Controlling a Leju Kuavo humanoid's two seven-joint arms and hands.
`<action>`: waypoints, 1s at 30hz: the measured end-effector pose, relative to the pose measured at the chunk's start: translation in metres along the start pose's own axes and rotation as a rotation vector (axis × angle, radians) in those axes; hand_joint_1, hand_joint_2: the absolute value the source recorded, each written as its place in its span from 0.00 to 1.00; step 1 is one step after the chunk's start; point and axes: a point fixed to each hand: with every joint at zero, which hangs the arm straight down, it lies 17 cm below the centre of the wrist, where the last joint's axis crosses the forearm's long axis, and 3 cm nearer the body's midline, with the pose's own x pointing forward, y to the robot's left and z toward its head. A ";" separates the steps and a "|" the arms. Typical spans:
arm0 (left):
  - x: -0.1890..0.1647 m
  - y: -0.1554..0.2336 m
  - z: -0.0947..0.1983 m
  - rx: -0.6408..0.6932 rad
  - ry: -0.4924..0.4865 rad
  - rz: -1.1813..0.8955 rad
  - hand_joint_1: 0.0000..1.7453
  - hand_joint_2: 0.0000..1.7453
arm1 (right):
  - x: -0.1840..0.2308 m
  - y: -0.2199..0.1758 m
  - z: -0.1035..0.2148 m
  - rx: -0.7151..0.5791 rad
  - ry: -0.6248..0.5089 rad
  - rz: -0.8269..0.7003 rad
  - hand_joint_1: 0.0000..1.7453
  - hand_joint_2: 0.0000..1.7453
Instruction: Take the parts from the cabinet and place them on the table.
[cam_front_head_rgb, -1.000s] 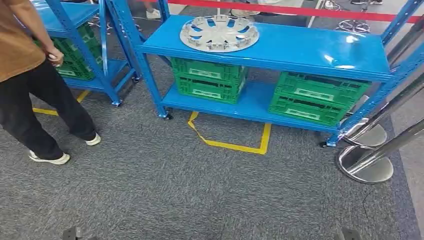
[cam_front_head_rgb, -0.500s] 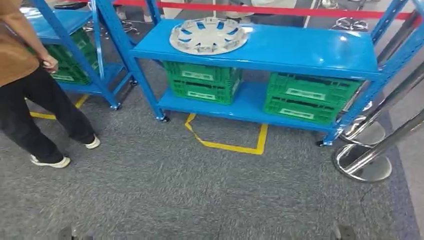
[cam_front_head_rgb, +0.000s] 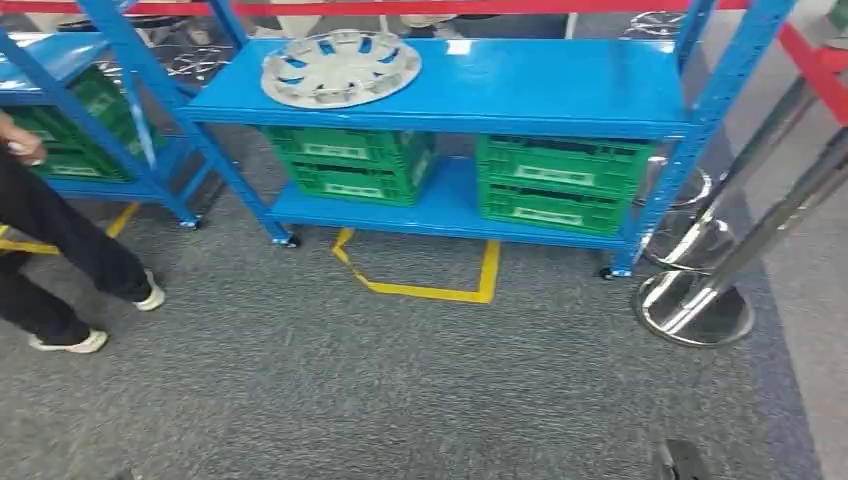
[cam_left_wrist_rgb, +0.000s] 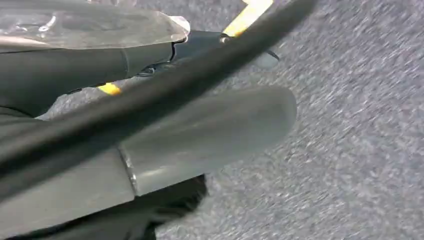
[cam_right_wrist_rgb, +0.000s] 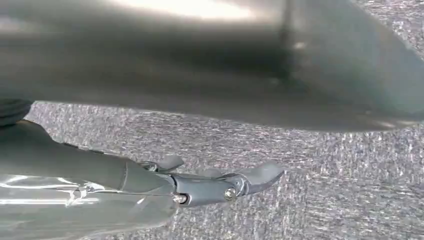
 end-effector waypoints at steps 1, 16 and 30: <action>-0.001 0.000 0.000 0.000 0.002 0.001 0.00 0.00 | 0.000 0.000 0.000 -0.001 -0.001 0.000 0.00 0.00; 0.001 0.001 0.000 0.003 -0.002 0.002 0.00 0.00 | 0.005 -0.001 -0.001 -0.004 -0.012 -0.005 0.00 0.00; -0.002 -0.001 0.000 0.002 0.001 0.003 0.00 0.00 | 0.008 -0.002 -0.002 -0.003 -0.026 -0.012 0.00 0.00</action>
